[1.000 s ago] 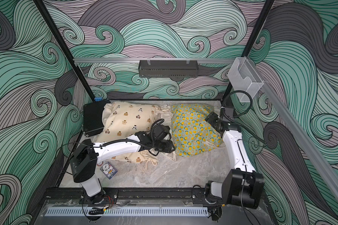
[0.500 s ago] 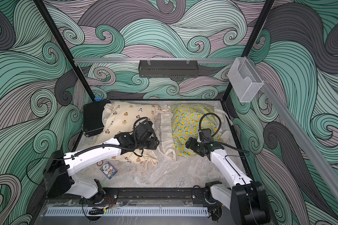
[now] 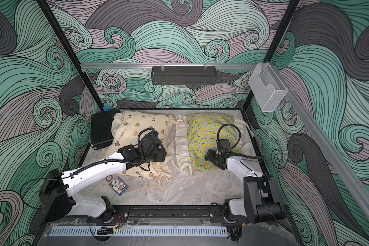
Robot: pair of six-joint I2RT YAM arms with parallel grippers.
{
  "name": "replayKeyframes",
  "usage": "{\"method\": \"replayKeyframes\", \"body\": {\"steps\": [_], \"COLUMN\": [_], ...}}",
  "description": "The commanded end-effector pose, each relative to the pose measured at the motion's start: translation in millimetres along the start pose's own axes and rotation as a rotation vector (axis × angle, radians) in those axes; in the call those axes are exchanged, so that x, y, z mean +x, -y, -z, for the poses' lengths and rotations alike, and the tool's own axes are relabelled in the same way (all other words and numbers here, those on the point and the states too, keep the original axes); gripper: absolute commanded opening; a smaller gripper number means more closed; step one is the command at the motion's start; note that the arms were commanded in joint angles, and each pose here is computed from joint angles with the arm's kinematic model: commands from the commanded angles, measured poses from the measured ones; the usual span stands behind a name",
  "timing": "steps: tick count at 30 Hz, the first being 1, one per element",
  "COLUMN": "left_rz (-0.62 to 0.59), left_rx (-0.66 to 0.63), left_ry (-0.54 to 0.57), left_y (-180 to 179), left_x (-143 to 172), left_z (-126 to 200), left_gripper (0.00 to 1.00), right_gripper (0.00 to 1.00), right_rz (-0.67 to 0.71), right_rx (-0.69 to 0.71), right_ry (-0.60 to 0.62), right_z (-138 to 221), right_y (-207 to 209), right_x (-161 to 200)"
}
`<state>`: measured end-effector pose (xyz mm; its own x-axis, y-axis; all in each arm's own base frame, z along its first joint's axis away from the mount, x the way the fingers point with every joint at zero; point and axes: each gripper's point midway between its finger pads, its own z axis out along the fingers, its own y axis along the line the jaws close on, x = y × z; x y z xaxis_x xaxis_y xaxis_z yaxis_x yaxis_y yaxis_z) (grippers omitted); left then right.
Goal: Zip up pillowcases
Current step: Place the pillowcase at the center of the board.
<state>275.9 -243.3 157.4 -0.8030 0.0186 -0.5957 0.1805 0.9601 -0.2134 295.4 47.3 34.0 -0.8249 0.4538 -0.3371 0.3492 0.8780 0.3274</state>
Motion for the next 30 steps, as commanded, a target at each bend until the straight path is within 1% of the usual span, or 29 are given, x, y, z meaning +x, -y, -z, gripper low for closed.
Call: {"method": "replayKeyframes", "body": {"steps": [1,6,10,13,14,16,17,21,22,24,27,29,30], "left_rz": [0.028,0.068,0.108,0.122,0.131,0.171,0.182,0.24,0.26,0.286,0.284,0.268,0.263], "left_rx": [-0.039,-0.065,-0.082,-0.131,-0.163,-0.252,-0.277,-0.446,-0.49,-0.563,-0.658,-0.757,-0.832], "left_ry": [0.036,0.057,0.102,0.173,0.201,0.291,0.33,0.474,0.508,0.568,0.616,0.622,0.62], "left_y": [-17.0,-36.3,-52.0,-69.1,-77.4,-101.1,-109.2,-153.8,-165.1,-184.2,-211.5,-233.8,-247.9], "left_x": [-8.6,-16.1,-29.9,-48.1,-55.1,-74.3,-82.9,-112.1,-118.3,-127.2,-135.0,-135.0,-132.2], "left_z": [8.2,11.5,18.6,28.0,32.7,46.4,52.1,79.9,87.4,97.3,100.3,99.9,100.7], "left_gripper": [0.66,0.67,0.67,0.7,0.71,0.74,0.77,0.96,0.99,0.98,0.99,0.99,0.99], "right_gripper": [0.87,0.87,0.87,0.9,0.91,0.97,0.99,0.99,0.99,0.99,0.99,0.99,0.99], "right_rz": [-0.017,0.0,-0.004,0.015,0.019,0.023,0.026,0.04,0.038,0.044,0.058,0.047,0.04], "right_rx": [0.051,0.092,0.023,0.002,0.008,0.03,0.035,0.068,0.092,0.13,0.192,0.23,0.24], "right_ry": [0.064,0.125,0.152,0.195,0.22,0.296,0.33,0.498,0.534,0.603,0.688,0.72,0.732], "right_z": [6.1,19.8,32.5,49.0,55.2,69.3,75.4,102.5,109.8,120.9,129.7,129.1,127.0], "right_y": [14.2,21.6,6.6,-3.2,-3.6,-3.0,-3.4,-4.2,-2.1,0.2,7.1,15.2,19.5], "right_x": [-20.2,-26.7,-31.4,-42.0,-46.8,-62.0,-68.3,-100.6,-108.7,-122.7,-139.0,-146.4,-149.4]}}
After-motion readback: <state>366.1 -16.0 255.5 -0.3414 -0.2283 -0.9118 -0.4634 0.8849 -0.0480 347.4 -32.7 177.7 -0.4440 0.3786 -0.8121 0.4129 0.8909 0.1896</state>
